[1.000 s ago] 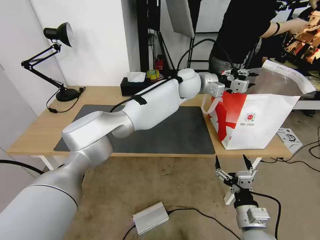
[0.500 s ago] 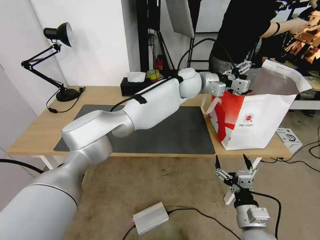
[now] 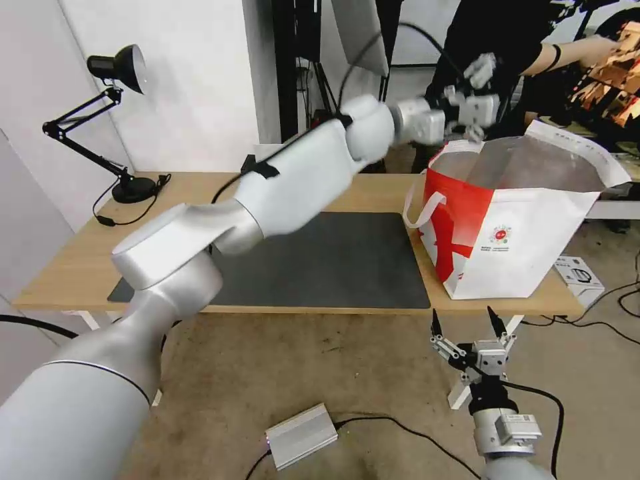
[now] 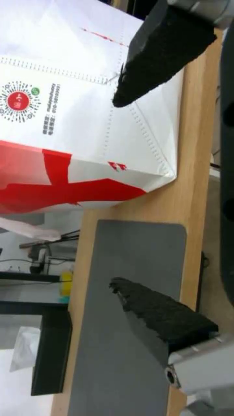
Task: Pick up the trash from the table and place it into the takeout bag.
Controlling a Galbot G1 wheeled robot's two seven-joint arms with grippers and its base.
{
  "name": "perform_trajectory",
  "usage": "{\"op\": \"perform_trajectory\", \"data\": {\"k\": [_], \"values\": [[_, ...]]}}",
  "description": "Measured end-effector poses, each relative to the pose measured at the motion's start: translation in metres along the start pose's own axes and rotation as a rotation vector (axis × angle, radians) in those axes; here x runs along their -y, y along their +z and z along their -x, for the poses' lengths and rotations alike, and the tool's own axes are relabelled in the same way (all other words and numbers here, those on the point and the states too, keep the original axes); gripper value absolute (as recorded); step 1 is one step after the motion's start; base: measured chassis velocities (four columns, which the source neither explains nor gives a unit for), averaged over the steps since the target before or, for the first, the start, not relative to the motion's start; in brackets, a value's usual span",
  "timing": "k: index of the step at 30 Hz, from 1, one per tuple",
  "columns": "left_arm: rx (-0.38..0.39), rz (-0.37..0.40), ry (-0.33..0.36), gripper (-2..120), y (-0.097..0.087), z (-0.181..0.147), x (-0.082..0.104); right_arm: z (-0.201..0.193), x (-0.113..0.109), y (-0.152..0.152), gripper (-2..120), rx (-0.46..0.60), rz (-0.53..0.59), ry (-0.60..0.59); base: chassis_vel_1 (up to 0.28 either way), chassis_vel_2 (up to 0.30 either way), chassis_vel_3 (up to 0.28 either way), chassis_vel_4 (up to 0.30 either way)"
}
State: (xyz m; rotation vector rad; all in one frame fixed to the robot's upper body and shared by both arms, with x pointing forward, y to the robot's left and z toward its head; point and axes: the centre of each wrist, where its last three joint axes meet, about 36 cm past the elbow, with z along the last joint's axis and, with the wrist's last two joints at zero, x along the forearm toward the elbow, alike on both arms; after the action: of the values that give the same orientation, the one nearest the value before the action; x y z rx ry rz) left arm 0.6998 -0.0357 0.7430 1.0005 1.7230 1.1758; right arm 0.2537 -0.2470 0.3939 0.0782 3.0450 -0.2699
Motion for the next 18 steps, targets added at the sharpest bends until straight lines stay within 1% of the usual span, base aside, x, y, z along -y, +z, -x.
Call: {"op": "perform_trajectory", "data": {"k": [1,2,4,5,6,7,8,9,10,12,14,15,16,18], "values": [[0.0,0.0,0.0,100,0.0,0.0,0.0,0.0,0.0,0.0,100,0.0,0.0,0.0,0.0,0.0,0.0,0.0],[-0.004,-0.014,-0.02,100,0.0,-0.001,-0.005,0.0,0.001,0.0,100,0.001,-0.002,0.002,0.0,0.0,0.0,0.0],[-0.018,-0.062,-0.081,100,-0.002,-0.007,-0.021,0.001,0.003,-0.001,100,0.005,-0.005,0.005,0.0,0.0,0.0,0.0],[-0.029,-0.085,-0.116,100,-0.002,-0.012,-0.032,0.001,0.004,-0.002,100,0.007,-0.007,0.006,0.0,0.0,0.0,0.0],[-0.029,-0.085,-0.116,100,-0.002,-0.012,-0.032,0.001,0.004,-0.002,100,0.007,-0.007,0.006,0.0,0.0,0.0,0.0],[-0.038,-0.096,-0.141,100,-0.001,-0.018,-0.041,0.001,0.005,-0.003,100,0.009,-0.007,0.006,0.0,0.0,0.0,0.0],[-0.053,-0.107,-0.169,100,0.004,-0.029,-0.054,0.002,0.006,-0.004,100,0.012,-0.008,0.007,0.0,0.0,0.0,0.0],[-0.07,-0.118,-0.189,100,0.007,-0.039,-0.063,0.002,0.007,-0.005,100,0.015,-0.008,0.008,0.0,0.0,0.0,0.0],[-0.07,-0.118,-0.189,100,0.007,-0.039,-0.063,0.002,0.007,-0.005,100,0.015,-0.008,0.008,0.0,0.0,0.0,0.0],[-0.106,-0.144,-0.233,100,0.014,-0.064,-0.079,0.003,0.01,-0.007,100,0.021,-0.009,0.017,0.0,0.0,0.0,0.0],[-0.125,-0.155,-0.256,100,0.018,-0.079,-0.088,0.003,0.011,-0.008,100,0.023,-0.008,0.021,0.0,0.0,0.0,0.0],[-0.125,-0.155,-0.256,100,0.018,-0.079,-0.088,0.003,0.011,-0.008,100,0.023,-0.008,0.021,0.0,0.0,0.0,0.0],[-0.141,-0.162,-0.27,100,0.021,-0.093,-0.094,0.004,0.012,-0.009,100,0.024,-0.008,0.023,0.0,0.0,0.0,0.0],[-0.173,-0.183,-0.296,100,0.026,-0.119,-0.101,0.004,0.012,-0.01,100,0.025,-0.006,0.023,0.0,0.0,0.0,0.0]]}}
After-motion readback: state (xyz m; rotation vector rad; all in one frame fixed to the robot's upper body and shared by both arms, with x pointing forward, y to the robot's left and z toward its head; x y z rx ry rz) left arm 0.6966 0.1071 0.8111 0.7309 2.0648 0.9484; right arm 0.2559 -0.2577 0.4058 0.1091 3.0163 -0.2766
